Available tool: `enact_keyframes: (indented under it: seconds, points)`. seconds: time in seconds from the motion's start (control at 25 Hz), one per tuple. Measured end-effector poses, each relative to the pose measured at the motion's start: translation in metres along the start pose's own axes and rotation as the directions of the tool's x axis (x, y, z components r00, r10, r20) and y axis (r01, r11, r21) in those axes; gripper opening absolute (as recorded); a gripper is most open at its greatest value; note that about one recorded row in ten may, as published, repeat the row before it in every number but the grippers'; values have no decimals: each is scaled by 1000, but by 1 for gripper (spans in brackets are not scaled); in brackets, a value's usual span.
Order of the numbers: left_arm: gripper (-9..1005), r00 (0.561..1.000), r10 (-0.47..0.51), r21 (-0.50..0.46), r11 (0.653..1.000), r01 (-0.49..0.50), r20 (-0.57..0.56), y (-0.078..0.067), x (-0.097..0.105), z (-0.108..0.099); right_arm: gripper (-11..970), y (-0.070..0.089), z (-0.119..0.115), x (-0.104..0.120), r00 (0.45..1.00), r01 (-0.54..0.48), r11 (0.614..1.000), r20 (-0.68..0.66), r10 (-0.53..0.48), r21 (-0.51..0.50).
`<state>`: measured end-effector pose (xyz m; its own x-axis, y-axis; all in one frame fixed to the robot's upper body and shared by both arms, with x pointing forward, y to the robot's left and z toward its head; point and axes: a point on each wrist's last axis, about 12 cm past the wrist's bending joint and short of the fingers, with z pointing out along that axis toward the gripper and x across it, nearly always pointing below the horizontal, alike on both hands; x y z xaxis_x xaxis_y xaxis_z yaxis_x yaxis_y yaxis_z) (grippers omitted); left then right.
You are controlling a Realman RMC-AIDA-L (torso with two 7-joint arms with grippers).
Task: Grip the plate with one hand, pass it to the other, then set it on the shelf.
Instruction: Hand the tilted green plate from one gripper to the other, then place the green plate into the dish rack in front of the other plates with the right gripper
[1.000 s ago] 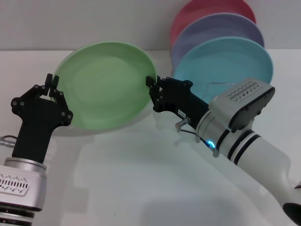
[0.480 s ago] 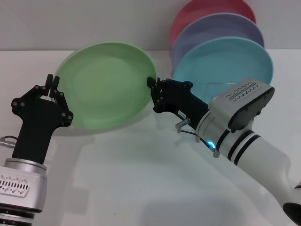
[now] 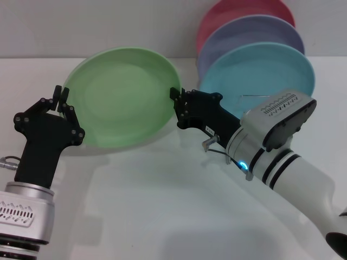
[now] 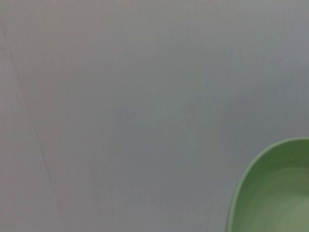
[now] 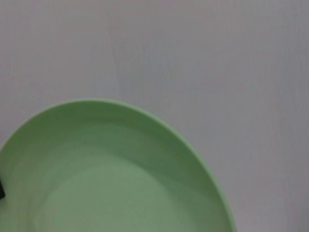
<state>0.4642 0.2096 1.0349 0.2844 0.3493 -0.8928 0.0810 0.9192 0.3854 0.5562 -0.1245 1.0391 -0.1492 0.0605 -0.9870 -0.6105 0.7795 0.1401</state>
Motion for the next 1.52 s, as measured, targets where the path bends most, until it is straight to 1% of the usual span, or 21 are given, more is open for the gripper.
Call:
enact_keyframes:
  seconds: [0.6, 0.8, 0.92, 1.04, 1.08, 1.16, 1.2, 1.24, 1.28, 1.32, 1.36, 1.4, 1.44, 1.48, 1.52]
  points:
    - [35, 1000, 2, 12, 1000, -2, 1, 1, 1, -2, 31, -2, 1, -1, 1000, -11, 1000, 8, 10, 15]
    - [144, 1000, -1, 2, 1000, 0, 8, 3, 0, -2, 30, -2, 1, -1, 1000, -11, 1000, 9, 11, 16]
    - [332, 1000, -4, -16, 1000, 4, 24, 5, -1, -3, 30, -2, 1, -1, 1000, -11, 1000, 9, 11, 17]
    - [328, 999, -14, -44, 999, 16, 38, 9, -2, -4, 29, -2, 1, -1, 1000, -11, 1000, 9, 11, 17]
    - [327, 999, -21, -60, 998, 23, 46, 12, -3, -4, 29, -2, 1, -1, 1000, -11, 1000, 9, 11, 17]
    - [325, 996, -65, -111, 991, 73, 68, 22, -3, -6, 29, -2, 1, -1, 1000, -9, 1000, 9, 9, 17]
    - [325, 988, -124, -161, 977, 138, 92, 33, -1, -8, 29, -2, 1, -2, 1000, 10, 1000, 14, -10, 16]
    - [325, 988, -124, -161, 977, 138, 92, 33, -1, -8, 28, -2, 1, -3, 1000, 20, 1000, 19, -20, 15]
    - [325, 972, -198, -201, 955, 220, 124, 46, 2, -10, 28, -1, 1, -4, 999, 38, 999, 33, -38, 14]
    - [324, 972, -198, -201, 955, 220, 124, 46, 2, -10, 28, -1, 1, -4, 999, 38, 999, 33, -38, 14]
    - [324, 963, -231, -213, 943, 256, 136, 52, 4, -11, 28, -1, 0, -6, 997, 54, 999, 48, -54, 9]
    - [324, 933, -321, -236, 905, 353, 164, 66, 11, -13, 27, 2, -2, -9, 993, 79, 997, 86, -78, -11]
    - [324, 933, -321, -236, 905, 353, 164, 66, 11, -13, 27, 2, -2, -9, 993, 79, 997, 86, -78, -11]
    - [324, 916, -360, -244, 886, 394, 175, 72, 14, -14, 27, 3, -5, -14, 985, 105, 994, 142, -99, -35]
    - [324, 899, -397, -248, 866, 434, 186, 78, 17, -14, 27, 3, -5, -14, 985, 105, 994, 142, -99, -35]
